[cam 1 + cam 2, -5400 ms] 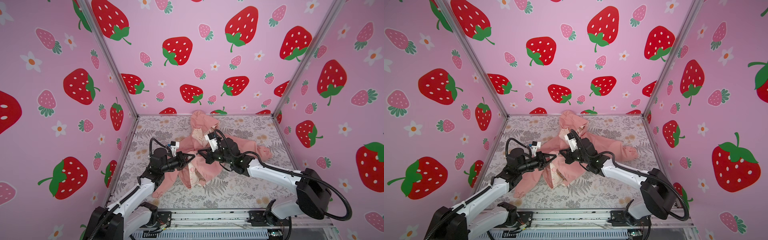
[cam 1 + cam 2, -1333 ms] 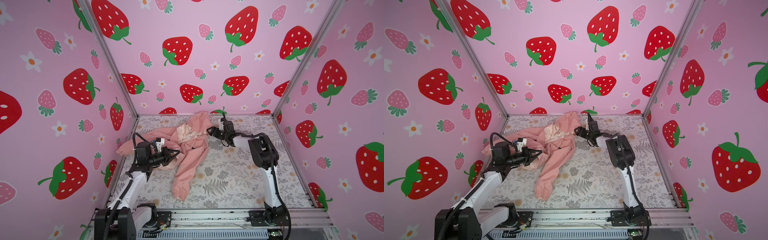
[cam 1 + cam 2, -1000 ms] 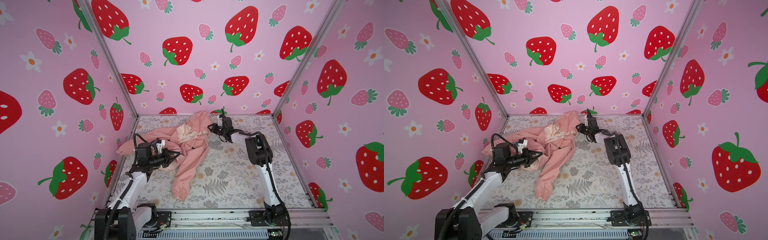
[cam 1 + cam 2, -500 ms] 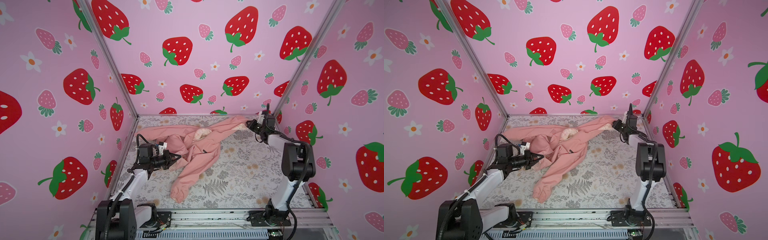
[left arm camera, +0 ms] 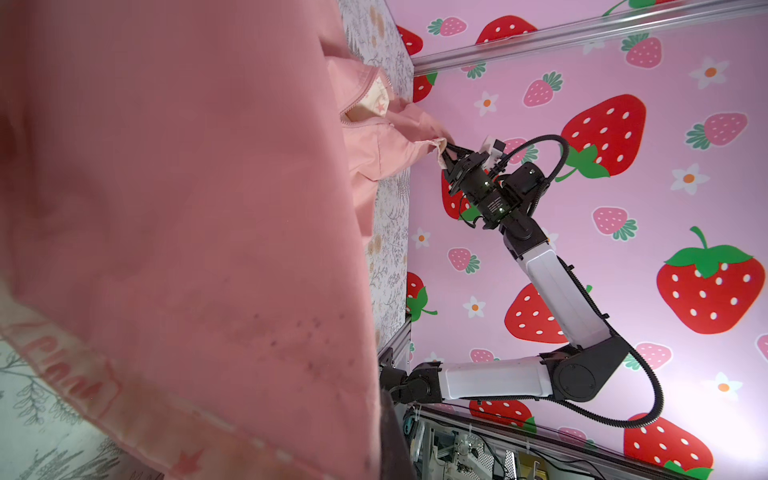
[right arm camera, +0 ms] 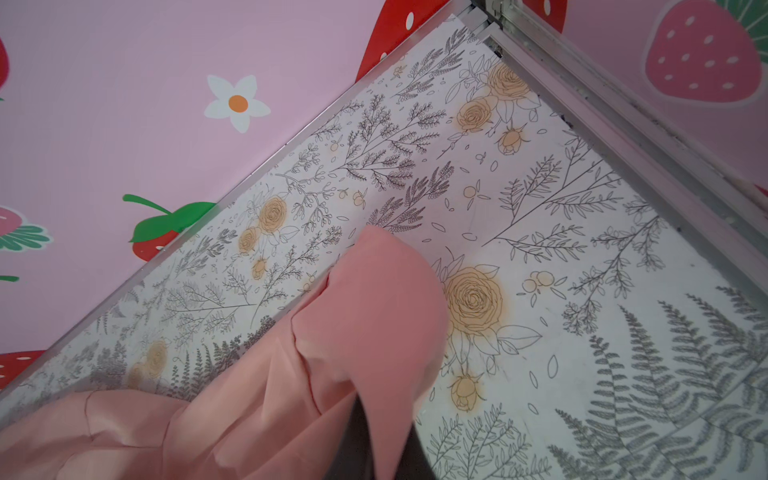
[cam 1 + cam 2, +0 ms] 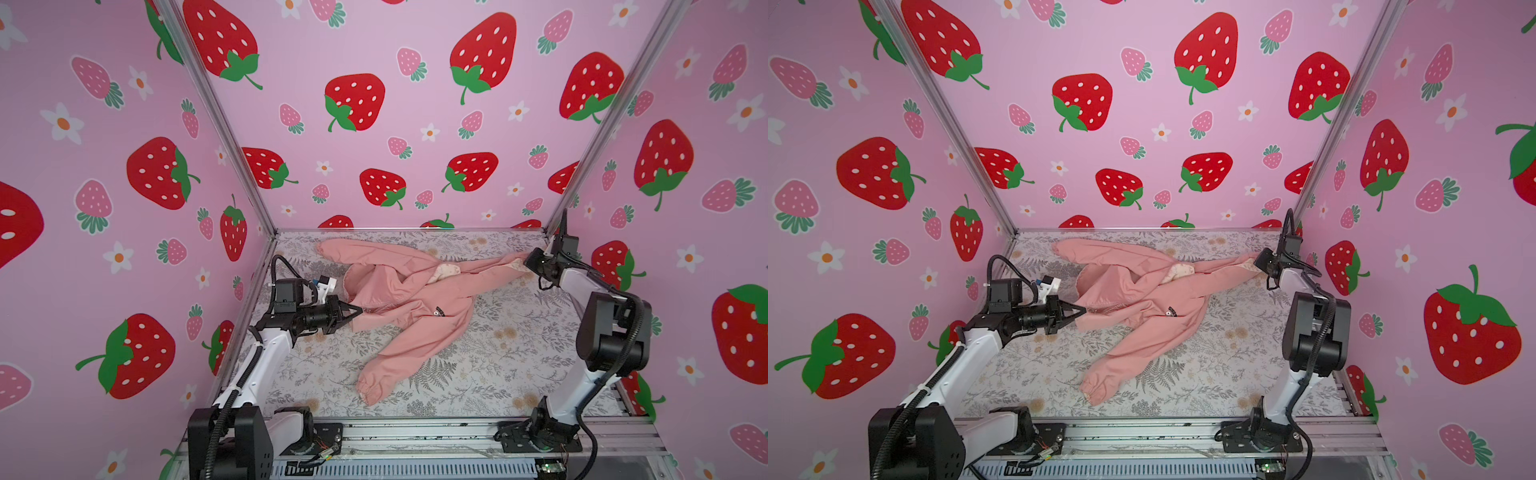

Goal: Zip up the jacket

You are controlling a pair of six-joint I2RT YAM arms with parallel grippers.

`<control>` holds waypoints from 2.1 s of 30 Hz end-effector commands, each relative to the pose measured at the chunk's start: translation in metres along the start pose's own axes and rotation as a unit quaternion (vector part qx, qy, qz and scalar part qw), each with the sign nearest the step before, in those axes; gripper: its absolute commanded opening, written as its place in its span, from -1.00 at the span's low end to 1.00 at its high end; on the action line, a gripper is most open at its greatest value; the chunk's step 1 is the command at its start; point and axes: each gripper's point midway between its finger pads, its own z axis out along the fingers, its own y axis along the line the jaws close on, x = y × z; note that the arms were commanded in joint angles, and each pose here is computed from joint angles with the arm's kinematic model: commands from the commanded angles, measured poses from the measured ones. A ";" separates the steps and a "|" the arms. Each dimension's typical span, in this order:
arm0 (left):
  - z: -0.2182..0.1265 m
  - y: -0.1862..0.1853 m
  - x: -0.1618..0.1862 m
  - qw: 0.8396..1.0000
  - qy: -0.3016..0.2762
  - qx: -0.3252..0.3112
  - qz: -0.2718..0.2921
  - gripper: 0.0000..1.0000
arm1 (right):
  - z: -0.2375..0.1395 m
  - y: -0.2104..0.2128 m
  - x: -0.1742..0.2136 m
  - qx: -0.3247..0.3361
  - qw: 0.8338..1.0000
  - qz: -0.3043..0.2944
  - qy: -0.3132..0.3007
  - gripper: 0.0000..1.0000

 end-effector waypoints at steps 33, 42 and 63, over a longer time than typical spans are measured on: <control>0.011 0.088 0.035 0.988 -0.058 -0.137 -0.049 -1.00 | -0.171 0.325 0.356 -0.346 0.885 -0.269 0.156 0.32; 0.014 0.093 0.036 0.988 -0.059 -0.134 -0.051 -1.00 | -0.163 0.326 0.396 -0.348 0.875 -0.274 0.194 0.29; 0.036 0.117 0.037 0.989 -0.060 -0.125 -0.056 -0.32 | -0.142 0.297 0.452 -0.334 0.868 -0.257 0.260 0.25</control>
